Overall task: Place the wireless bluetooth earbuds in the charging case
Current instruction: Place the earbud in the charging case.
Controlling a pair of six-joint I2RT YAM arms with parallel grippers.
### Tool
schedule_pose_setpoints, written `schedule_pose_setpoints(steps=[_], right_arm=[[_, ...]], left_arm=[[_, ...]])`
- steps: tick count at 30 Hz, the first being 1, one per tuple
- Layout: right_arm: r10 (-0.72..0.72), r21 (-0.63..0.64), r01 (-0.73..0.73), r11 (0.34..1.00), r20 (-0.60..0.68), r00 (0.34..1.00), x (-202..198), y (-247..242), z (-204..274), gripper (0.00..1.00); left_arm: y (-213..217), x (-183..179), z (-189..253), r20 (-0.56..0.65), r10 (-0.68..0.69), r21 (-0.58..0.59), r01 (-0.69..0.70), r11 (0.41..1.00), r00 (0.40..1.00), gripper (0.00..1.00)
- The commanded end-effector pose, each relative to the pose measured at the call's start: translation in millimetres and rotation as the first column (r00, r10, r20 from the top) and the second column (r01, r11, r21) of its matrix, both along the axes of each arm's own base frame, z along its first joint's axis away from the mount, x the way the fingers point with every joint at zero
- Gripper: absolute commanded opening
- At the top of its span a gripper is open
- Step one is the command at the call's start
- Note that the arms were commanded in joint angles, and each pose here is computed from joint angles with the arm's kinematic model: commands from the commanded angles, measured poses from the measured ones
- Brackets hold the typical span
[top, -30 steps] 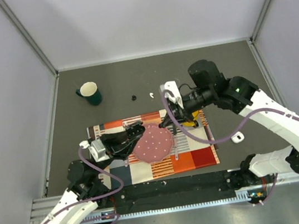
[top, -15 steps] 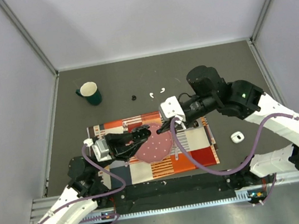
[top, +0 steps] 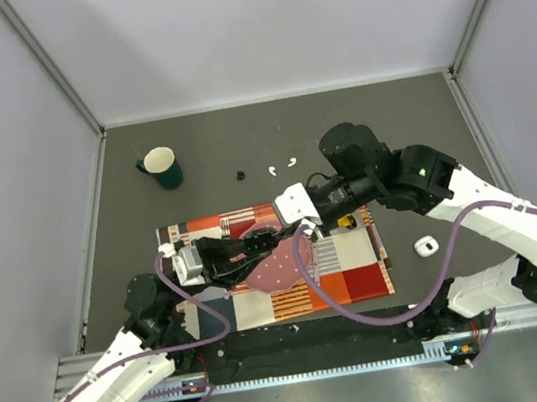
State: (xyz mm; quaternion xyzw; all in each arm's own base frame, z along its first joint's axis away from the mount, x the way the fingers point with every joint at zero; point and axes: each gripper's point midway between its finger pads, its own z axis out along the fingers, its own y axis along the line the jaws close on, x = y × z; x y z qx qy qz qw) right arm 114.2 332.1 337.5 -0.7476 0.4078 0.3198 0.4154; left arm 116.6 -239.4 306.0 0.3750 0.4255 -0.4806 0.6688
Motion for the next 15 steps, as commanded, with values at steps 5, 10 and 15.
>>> schedule_pose_setpoints(steps=[5,10,15], right_arm=[[0.069,0.049,-0.072,0.996,0.045,0.997,-13,11,20,0.00],[0.057,0.024,-0.058,0.998,0.036,0.998,-9,16,11,0.00],[0.033,0.003,-0.033,0.999,0.044,0.998,0,21,3,0.00]], left_arm=[[3,-7,27,0.059,-0.012,-0.056,0.015,0.998,0.998,0.00],[4,-7,30,0.063,-0.010,-0.070,0.015,0.997,0.998,0.00],[3,-9,30,0.067,-0.024,-0.072,0.029,0.997,0.997,0.00]])
